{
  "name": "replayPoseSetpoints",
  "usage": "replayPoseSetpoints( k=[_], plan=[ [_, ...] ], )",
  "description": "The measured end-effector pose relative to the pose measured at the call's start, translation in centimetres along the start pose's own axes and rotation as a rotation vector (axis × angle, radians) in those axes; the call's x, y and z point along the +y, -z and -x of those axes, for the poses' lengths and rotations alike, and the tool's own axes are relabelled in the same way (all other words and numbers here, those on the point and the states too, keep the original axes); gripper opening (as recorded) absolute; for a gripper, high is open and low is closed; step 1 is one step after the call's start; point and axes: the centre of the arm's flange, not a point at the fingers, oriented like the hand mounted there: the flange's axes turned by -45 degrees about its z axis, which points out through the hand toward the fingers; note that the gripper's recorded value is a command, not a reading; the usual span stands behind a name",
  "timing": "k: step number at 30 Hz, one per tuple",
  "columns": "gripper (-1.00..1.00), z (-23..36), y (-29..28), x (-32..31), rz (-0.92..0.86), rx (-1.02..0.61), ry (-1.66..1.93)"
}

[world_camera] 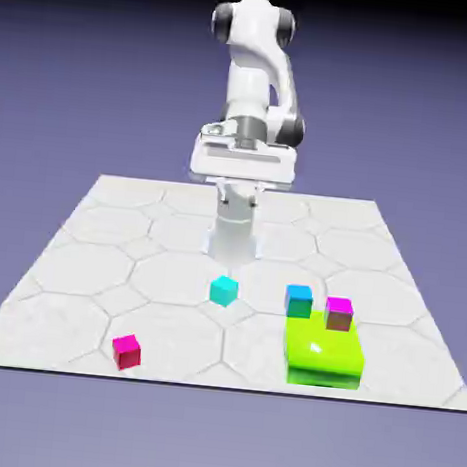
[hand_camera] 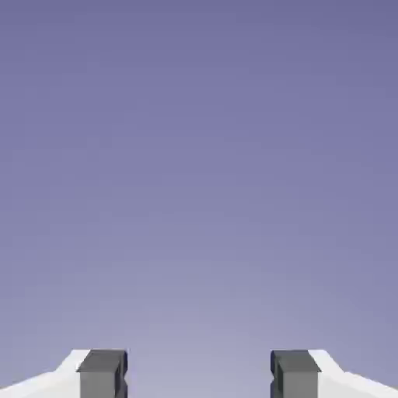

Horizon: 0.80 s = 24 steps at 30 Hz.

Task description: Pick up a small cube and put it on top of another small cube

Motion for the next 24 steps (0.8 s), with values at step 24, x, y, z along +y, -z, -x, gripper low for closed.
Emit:
replayPoseSetpoints(
  k=[24],
  plan=[
    [0.00,28.0,-17.3,4.6,-0.002,-1.360,-0.650]
  ],
)
